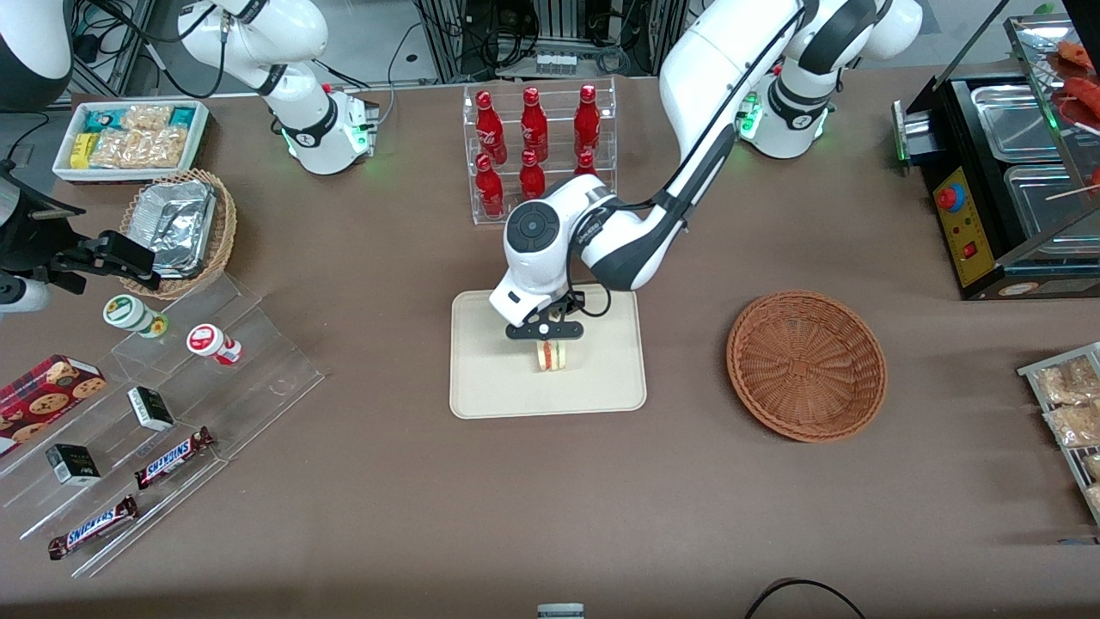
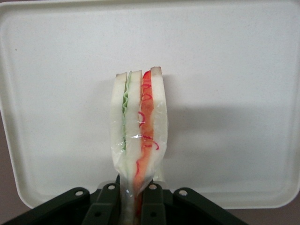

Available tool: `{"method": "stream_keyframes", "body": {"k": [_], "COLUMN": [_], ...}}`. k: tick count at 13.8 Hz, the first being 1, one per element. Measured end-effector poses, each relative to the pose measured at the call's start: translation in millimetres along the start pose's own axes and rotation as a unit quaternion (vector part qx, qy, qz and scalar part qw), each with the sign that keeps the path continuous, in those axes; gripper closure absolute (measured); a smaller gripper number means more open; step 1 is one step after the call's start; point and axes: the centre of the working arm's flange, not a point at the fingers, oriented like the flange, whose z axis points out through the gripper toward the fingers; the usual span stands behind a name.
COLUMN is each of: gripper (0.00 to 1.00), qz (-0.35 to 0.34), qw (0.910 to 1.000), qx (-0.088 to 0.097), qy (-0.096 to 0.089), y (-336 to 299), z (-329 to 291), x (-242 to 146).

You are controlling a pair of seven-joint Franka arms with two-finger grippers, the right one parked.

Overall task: Place sandwich from basket to tray
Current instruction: 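Lower the held sandwich onto the cream tray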

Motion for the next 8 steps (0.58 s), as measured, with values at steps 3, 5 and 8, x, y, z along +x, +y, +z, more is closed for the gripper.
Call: {"method": "stream_keyframes", "body": {"k": [3,5,8], "gripper": [0.85,0.85,0.75], "qz": [0.002,0.001,0.0], "qw": [1.0,0.9999,0.9998], "qx": [-0.003,-0.007,-0.013], "qy": [0.004,0.008,0.012], "y": [2,3,6], "z": [12,13,16], "x": [1,3,7]}}
